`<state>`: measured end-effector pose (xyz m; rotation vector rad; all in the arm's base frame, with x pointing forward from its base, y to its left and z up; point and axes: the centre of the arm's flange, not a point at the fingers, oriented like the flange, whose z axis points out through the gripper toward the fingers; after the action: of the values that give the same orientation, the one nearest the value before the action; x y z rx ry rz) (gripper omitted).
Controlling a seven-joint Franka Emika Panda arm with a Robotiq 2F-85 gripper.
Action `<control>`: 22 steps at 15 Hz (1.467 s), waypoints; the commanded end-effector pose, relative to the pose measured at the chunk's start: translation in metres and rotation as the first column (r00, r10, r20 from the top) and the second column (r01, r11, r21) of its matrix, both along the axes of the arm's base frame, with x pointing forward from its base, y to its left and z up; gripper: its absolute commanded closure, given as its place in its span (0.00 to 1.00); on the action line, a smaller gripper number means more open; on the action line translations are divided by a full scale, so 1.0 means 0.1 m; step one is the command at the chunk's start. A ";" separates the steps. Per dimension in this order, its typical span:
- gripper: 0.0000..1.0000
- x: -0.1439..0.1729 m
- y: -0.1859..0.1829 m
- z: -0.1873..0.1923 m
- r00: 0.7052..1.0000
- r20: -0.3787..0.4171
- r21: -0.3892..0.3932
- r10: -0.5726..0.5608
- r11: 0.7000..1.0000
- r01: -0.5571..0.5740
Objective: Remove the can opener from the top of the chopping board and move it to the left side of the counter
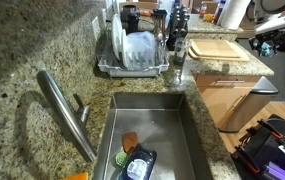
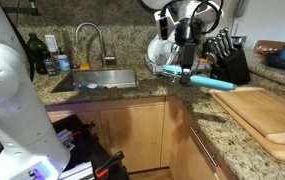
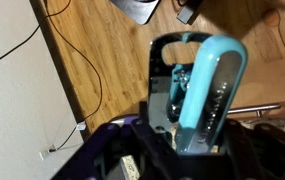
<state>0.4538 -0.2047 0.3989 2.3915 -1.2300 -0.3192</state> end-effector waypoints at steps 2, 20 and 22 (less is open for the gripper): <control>0.72 -0.57 0.63 -0.37 0.975 -0.110 0.043 0.193 0.981 -0.189; 0.47 -1.47 1.41 -0.04 0.746 -0.048 0.051 0.665 0.747 -0.663; 0.72 -1.41 1.47 -0.08 0.759 -0.058 0.045 0.649 0.761 -0.647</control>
<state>0.3064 -0.0632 0.3952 2.6328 -0.2711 -0.1777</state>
